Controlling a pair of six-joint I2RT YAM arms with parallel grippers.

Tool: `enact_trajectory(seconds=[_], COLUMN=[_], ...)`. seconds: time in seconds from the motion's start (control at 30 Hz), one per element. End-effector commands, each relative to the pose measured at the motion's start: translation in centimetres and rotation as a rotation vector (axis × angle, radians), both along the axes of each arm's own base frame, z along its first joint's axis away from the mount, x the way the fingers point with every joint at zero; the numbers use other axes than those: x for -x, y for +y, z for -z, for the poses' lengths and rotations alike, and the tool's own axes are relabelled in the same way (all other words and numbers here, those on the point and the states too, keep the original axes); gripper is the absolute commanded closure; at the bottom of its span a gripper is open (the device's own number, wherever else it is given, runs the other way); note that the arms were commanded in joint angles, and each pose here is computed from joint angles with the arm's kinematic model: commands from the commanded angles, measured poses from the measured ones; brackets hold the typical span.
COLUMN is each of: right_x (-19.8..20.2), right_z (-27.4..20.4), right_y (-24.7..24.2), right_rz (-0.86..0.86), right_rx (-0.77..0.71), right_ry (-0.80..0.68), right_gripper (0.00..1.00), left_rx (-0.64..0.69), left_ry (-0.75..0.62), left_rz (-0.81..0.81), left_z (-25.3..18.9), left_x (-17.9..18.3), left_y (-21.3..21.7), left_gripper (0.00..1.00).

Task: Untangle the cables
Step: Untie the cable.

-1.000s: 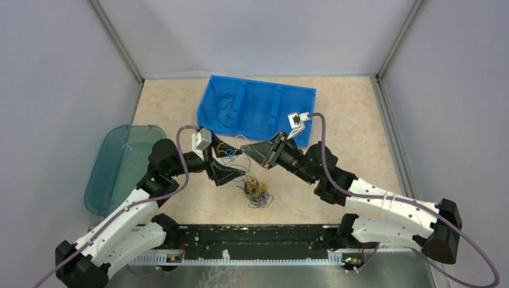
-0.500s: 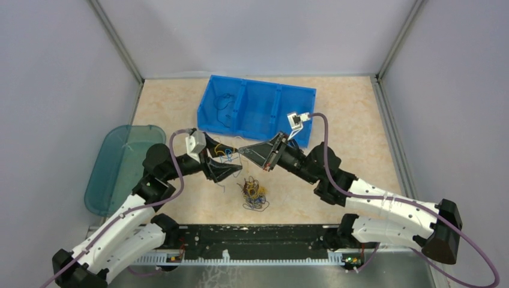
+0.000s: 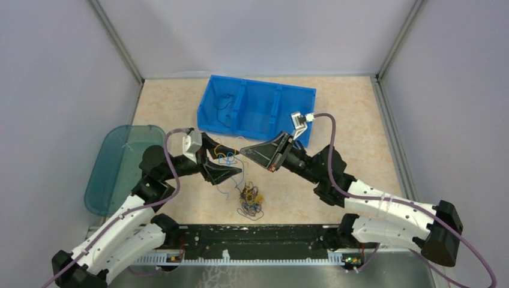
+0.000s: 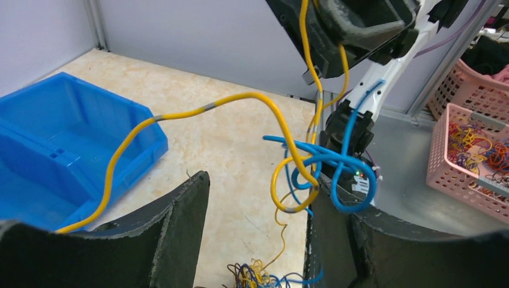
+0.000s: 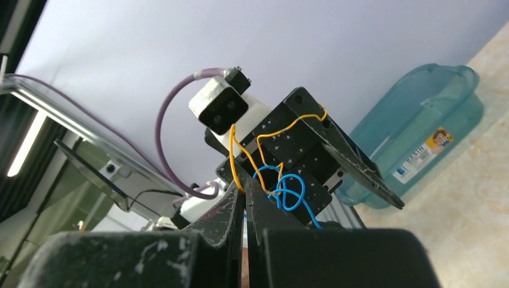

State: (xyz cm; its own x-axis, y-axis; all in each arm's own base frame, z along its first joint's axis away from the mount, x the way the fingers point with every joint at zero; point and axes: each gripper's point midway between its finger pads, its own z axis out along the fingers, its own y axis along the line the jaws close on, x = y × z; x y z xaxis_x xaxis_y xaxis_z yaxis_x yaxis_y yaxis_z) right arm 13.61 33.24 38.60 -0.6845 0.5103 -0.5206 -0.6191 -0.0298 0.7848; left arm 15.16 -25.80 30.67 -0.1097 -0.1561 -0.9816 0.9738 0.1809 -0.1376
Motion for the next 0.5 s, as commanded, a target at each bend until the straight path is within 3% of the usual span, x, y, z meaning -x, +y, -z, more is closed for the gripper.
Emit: enact_trajectory(seconds=[0.0, 0.3, 0.47], right_x=[0.6, 0.4, 0.7], right_z=[-3.0, -2.3, -2.7], right_y=[-0.9, 0.6, 1.0], right_rz=[-0.048, -0.097, -0.121], right_rx=[-0.126, -0.11, -0.109], right_ry=[-0.038, -0.016, -0.024], right_gripper=[1.0, 1.0, 1.0], left_rx=[0.09, 0.109, 0.095], left_ry=[-0.03, -0.044, -0.07], left_rz=[-0.004, 0.05, 0.038], left_z=[-3.5, -4.6, -3.8], left_x=[0.7, 1.6, 1.4], left_y=[0.4, 0.0, 0.0], left_gripper=[0.31, 0.31, 0.46])
